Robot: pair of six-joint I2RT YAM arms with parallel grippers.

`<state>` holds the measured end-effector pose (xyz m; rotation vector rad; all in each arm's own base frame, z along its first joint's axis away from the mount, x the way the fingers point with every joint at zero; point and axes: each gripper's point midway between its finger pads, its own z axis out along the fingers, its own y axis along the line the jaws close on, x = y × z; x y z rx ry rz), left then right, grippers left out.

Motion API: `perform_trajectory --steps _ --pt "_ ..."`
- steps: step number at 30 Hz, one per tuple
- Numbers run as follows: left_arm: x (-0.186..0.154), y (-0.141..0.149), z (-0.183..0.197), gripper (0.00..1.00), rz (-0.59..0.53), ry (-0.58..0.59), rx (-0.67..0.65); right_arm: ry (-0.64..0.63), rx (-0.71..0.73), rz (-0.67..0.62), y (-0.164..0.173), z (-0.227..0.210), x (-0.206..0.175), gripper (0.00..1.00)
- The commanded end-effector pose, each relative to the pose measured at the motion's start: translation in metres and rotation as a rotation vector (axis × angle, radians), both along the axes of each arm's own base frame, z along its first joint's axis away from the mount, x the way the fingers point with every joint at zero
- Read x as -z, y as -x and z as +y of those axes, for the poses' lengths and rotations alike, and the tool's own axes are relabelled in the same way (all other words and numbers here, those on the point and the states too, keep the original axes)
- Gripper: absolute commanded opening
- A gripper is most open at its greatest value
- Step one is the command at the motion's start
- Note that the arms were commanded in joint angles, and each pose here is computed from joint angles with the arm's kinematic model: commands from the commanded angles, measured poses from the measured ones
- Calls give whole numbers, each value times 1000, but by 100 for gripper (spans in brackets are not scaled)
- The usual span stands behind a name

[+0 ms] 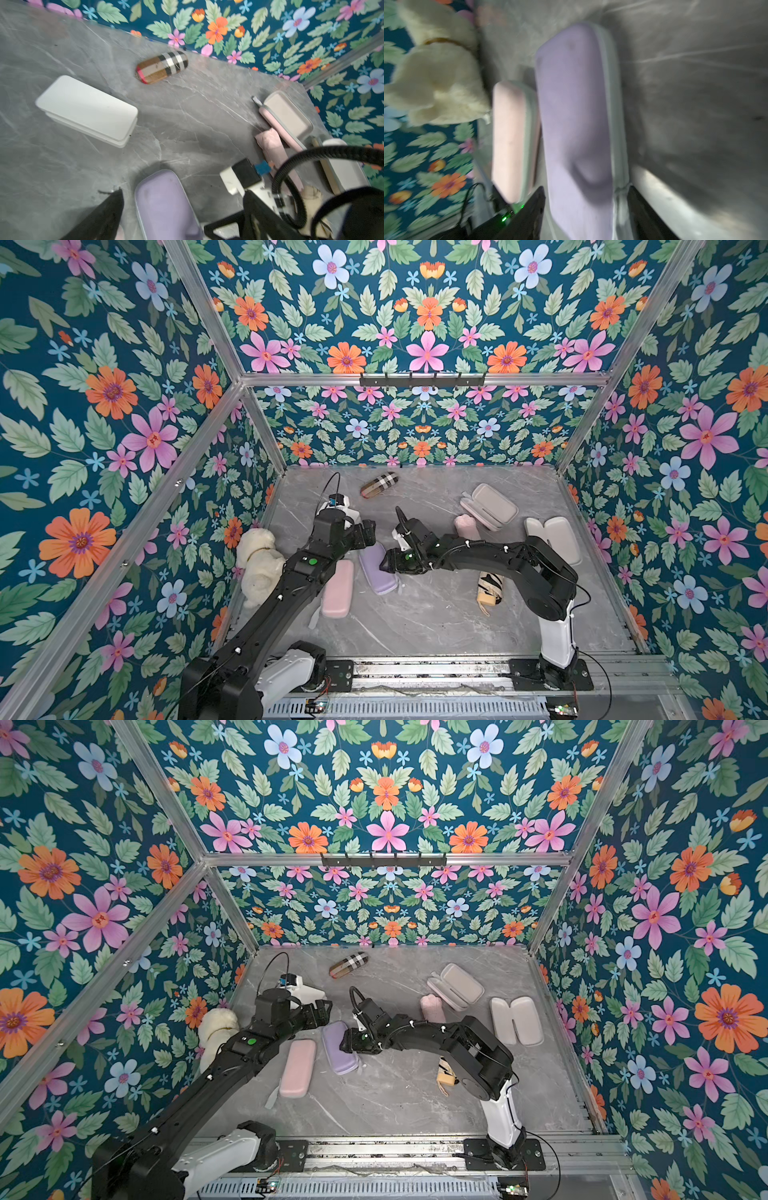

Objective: Put umbrellas into zippered umbrella sleeves
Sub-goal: Adjust the umbrella sleeve at the center of the board, then pick up the umbrella sleeve at the center of the board.

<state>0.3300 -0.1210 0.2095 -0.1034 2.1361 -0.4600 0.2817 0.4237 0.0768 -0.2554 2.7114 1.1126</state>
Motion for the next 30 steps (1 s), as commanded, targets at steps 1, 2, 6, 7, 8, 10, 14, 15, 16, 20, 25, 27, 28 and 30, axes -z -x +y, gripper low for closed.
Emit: perform_trajectory --steps 1,2,6,7,8,10,14,15,16,20,25,27,28,30 --pt "-12 -6 14 99 -31 47 -66 -7 46 -19 -15 -22 -29 62" --pt "-11 -6 14 99 -24 63 -61 88 111 -7 -26 -52 -28 62" --pt "-6 -7 9 99 -25 100 -9 375 233 19 -55 -159 -24 67" --pt "-6 -7 8 99 -31 105 -4 431 262 8 -61 -182 -24 67" --pt "-3 -7 8 98 -31 109 -6 506 300 -5 -68 -209 -23 68" --pt "3 -8 5 95 -24 121 0 616 345 -25 -77 -247 -22 74" --pt "12 -5 -8 91 -10 180 33 799 394 -104 -101 -297 -37 80" --pt "14 -4 -13 90 -8 187 42 822 400 -123 -107 -304 -42 80" --pt "16 -3 -16 90 -5 190 51 849 400 -139 -113 -309 -45 81" --pt "24 0 -31 89 14 213 87 950 330 -144 -128 -325 -40 79" --pt "23 2 -35 89 11 216 113 1009 232 -116 -132 -328 -19 75" --pt "23 2 -36 89 10 215 123 1013 212 -115 -138 -328 -11 72" --pt "22 3 -37 88 9 216 128 1017 198 -112 -140 -328 -8 70" --pt "23 3 -38 88 12 217 132 1047 165 -106 -146 -330 0 67"
